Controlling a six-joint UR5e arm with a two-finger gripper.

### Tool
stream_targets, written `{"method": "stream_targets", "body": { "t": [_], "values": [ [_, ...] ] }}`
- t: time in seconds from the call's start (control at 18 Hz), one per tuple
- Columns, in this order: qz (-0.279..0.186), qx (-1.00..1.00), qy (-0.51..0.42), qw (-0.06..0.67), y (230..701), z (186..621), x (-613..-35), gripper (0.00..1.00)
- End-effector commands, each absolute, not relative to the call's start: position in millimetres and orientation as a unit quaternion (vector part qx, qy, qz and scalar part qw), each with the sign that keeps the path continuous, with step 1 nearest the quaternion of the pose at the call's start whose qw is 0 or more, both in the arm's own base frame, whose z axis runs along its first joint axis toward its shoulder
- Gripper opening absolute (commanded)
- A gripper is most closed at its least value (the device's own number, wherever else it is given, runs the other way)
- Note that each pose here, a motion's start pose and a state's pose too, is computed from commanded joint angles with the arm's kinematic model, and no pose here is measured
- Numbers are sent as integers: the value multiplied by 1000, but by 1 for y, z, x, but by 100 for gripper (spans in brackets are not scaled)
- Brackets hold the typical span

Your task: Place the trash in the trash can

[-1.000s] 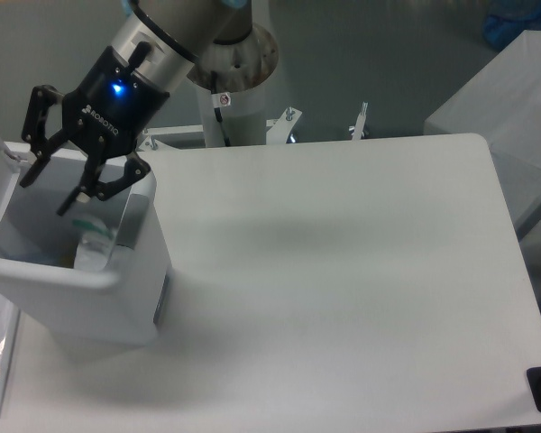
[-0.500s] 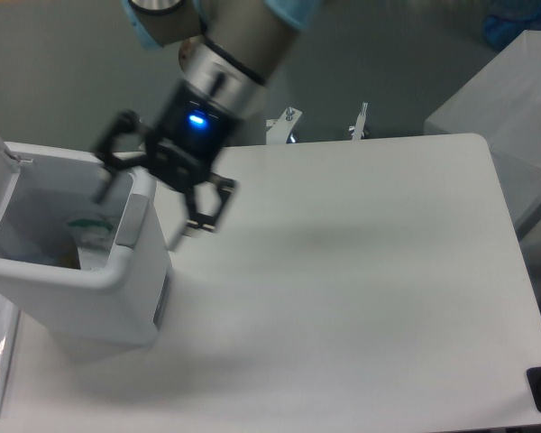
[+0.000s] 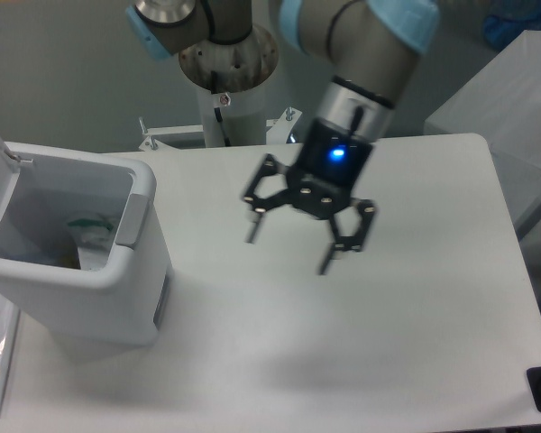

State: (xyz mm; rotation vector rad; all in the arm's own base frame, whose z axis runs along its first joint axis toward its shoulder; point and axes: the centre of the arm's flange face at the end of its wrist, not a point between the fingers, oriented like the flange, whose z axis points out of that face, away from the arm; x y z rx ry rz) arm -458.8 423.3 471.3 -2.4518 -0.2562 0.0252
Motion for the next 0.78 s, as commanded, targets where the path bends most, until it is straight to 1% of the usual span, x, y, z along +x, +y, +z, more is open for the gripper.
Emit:
{"method": "stream_targets", "body": {
  "t": [0.22, 0.28, 0.39, 0.44, 0.56, 0.78],
  "values": [
    [40, -951, -100, 289, 424, 457, -487, 100],
    [66, -961, -67, 261, 421, 454, -498, 100],
    [101, -974, -38, 200, 413, 443, -501, 100],
    [110, -980, -23, 165, 410, 439, -501, 100],
    [105, -988, 3, 116, 408, 432, -501, 100],
    [84, -992, 14, 91, 407, 435, -502, 100]
  ]
}}
